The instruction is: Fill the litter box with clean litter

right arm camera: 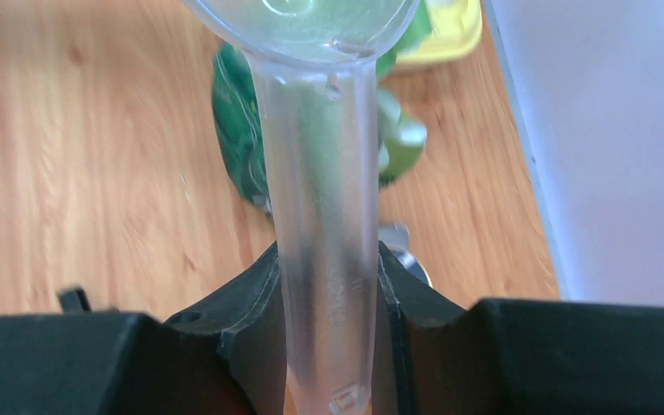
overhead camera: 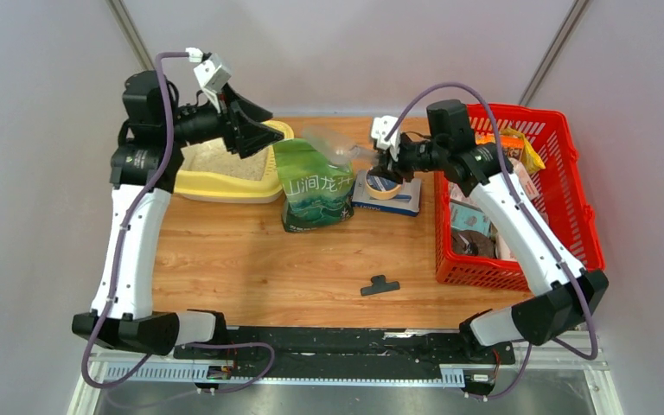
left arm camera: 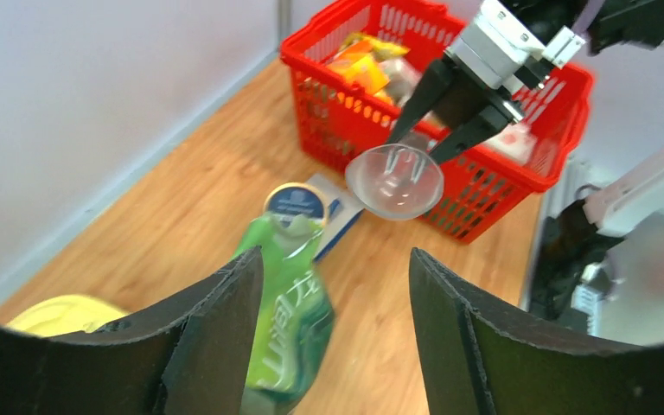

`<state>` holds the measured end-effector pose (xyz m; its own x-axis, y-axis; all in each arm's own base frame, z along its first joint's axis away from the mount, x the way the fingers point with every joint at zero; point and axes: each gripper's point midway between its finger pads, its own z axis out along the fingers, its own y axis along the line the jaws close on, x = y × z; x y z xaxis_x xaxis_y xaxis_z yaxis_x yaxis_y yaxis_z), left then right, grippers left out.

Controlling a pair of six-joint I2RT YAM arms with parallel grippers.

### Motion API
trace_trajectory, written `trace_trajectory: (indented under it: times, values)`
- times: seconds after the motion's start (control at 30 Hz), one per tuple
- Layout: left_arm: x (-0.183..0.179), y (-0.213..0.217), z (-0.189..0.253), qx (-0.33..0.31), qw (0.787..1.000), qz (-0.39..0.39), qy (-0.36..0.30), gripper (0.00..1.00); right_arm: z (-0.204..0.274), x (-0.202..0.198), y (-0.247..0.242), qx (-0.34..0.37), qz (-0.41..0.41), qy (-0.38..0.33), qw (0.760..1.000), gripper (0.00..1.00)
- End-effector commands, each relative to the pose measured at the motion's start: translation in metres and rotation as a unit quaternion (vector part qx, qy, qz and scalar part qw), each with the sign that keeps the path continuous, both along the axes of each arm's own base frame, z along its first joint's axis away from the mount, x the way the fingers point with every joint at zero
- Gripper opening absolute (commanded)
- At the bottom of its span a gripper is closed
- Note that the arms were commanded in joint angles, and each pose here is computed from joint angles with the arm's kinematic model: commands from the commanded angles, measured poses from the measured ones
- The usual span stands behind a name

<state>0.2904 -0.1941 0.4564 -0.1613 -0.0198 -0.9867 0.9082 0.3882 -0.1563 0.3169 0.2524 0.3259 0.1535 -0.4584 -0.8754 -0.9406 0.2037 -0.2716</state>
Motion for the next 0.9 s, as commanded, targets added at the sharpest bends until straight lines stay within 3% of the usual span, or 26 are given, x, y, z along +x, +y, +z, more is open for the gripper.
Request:
trace_trajectory:
  times: [0.0, 0.17, 0.3, 0.4, 0.67, 0.87]
  values:
    - [-0.047, 0.028, -0.011, 0.123, 0.988, -0.009, -0.097, 0.73, -0.006, 0.007, -0.044, -0.124, -0.01, -0.158, 0.98, 0.0]
    - [-0.034, 0.015, -0.006, 0.125, 0.988, -0.01, -0.092, 0.74, -0.001, 0.004, -0.04, -0.181, 0.036, -0.252, 0.95, 0.0]
    - [-0.017, -0.012, -0.02, 0.168, 0.981, -0.02, -0.091, 0.74, 0.004, 0.0, -0.026, -0.231, 0.07, -0.326, 0.914, 0.0]
    - [-0.011, -0.031, -0.032, 0.196, 0.975, -0.025, -0.098, 0.74, 0.006, -0.002, -0.018, -0.249, 0.081, -0.348, 0.9, 0.0]
    - [-0.006, -0.042, -0.066, 0.244, 0.965, -0.044, -0.084, 0.7, 0.01, -0.003, -0.013, -0.255, 0.073, -0.36, 0.894, 0.0]
    - [-0.021, -0.053, -0.072, 0.224, 0.969, -0.086, -0.053, 0.69, 0.018, 0.004, -0.009, -0.256, 0.063, -0.366, 0.893, 0.0]
